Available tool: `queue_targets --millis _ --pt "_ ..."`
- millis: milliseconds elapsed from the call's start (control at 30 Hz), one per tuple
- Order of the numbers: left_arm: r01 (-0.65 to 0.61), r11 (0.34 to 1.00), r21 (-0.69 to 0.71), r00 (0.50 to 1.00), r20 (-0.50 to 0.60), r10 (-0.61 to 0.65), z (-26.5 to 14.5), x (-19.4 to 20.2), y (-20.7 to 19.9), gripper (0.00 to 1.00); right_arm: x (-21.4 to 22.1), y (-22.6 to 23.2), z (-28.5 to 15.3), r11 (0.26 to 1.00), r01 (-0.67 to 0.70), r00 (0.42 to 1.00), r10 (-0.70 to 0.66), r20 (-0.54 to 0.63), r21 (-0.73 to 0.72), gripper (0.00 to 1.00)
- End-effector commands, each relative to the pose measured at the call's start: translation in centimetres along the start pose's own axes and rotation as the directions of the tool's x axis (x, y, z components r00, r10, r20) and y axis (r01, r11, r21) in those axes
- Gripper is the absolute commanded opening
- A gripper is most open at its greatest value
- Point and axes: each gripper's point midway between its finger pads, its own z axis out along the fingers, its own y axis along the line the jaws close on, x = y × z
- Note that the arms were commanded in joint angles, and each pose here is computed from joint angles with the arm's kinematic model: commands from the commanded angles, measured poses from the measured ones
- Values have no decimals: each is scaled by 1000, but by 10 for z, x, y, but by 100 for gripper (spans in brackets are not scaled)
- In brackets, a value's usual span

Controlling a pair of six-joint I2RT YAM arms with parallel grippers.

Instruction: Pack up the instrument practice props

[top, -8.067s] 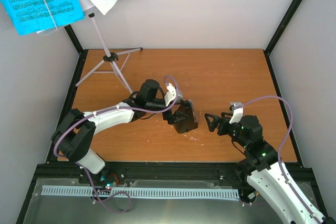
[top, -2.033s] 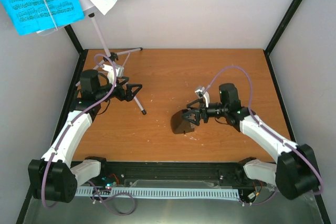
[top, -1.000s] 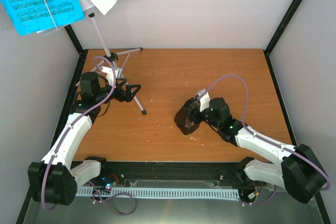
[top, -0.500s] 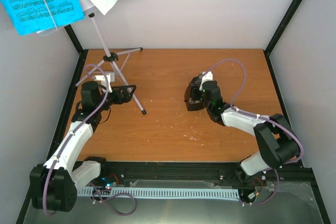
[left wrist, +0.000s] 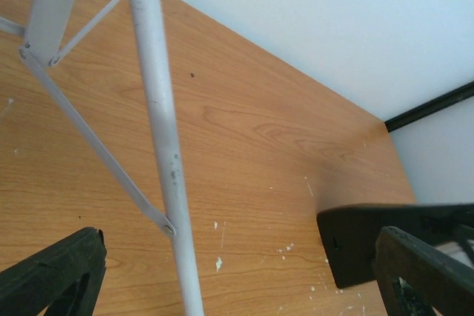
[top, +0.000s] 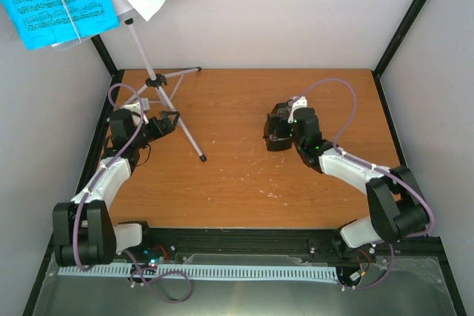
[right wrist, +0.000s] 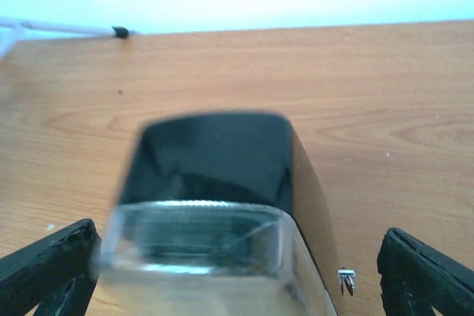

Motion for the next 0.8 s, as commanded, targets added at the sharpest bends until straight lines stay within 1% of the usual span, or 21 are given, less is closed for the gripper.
queue_targets --millis 0,100,233,300,500,600,767 --pt "-10 1000 18 998 55 9 15 -33 -5 97 -22 7 -26 999 -17 999 19 42 -49 100" --pt "-13 1000 -12 999 53 13 28 -39 6 91 -27 8 -41 998 -28 998 32 58 -63 100" --pt "-16 1000 -1 999 38 16 46 -42 13 73 -30 4 -58 998 -31 996 35 78 -56 100" --pt "-6 1000 0 1000 24 6 54 -39 18 67 -34 2 -66 998 -32 995 37 95 -54 100" --pt "-23 1000 -13 1000 11 23 67 -40 27 60 -38 -3 -81 999 -20 992 24 122 -33 100" --pt "-35 999 21 999 -9 35 75 -38 24 57 -39 -6 -85 1000 -19 990 21 136 -19 100" --pt "-60 998 37 998 -23 61 87 -36 18 49 -41 -7 -88 999 -29 990 31 136 -16 100"
